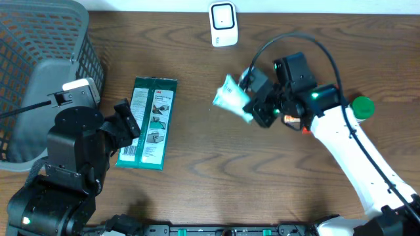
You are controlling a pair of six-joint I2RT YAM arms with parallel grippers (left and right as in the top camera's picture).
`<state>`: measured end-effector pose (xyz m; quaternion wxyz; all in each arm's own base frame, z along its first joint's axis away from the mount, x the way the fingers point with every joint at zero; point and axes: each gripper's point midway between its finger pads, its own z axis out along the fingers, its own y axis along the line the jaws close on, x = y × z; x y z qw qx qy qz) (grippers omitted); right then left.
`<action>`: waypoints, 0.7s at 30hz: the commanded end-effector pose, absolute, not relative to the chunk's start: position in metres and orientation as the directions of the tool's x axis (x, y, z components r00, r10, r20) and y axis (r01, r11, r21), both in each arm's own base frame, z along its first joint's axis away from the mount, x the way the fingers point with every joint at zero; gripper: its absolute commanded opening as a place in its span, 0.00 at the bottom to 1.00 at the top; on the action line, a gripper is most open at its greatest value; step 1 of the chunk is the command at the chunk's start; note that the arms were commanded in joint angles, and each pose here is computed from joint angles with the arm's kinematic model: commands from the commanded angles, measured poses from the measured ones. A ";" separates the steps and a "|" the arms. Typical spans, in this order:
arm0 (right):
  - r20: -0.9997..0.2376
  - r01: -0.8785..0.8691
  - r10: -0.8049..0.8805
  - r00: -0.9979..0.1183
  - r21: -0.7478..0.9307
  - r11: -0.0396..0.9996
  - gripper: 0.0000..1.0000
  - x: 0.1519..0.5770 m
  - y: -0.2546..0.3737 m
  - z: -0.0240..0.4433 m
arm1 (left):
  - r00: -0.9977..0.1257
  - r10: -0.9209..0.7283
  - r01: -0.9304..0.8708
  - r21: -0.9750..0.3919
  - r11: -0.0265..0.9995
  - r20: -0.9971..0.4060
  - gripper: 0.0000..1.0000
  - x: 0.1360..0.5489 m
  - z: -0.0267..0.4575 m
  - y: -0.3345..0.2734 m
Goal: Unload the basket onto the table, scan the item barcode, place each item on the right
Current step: 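Hold the wipes pouch up in front of the white scanner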
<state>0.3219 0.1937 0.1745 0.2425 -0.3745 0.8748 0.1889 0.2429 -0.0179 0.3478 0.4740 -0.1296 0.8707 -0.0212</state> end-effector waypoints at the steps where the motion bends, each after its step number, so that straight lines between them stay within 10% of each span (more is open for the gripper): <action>1: -0.592 -0.640 -0.513 -0.621 0.005 0.768 0.01 0.352 0.173 0.210 | -0.510 -0.239 -0.210 -0.150 0.966 -0.826 0.82 0.242 0.350 -0.015; 12: -0.509 -0.463 -0.562 -0.652 -0.320 0.827 0.01 0.421 0.145 0.280 | -0.510 -0.239 -0.210 -0.150 0.966 -0.826 0.82 0.242 0.350 -0.015; 21: -0.242 -0.197 -0.779 -0.579 -0.885 0.422 0.01 0.511 0.188 0.262 | -0.510 -0.239 -0.210 -0.150 0.966 -0.826 0.82 0.242 0.350 -0.015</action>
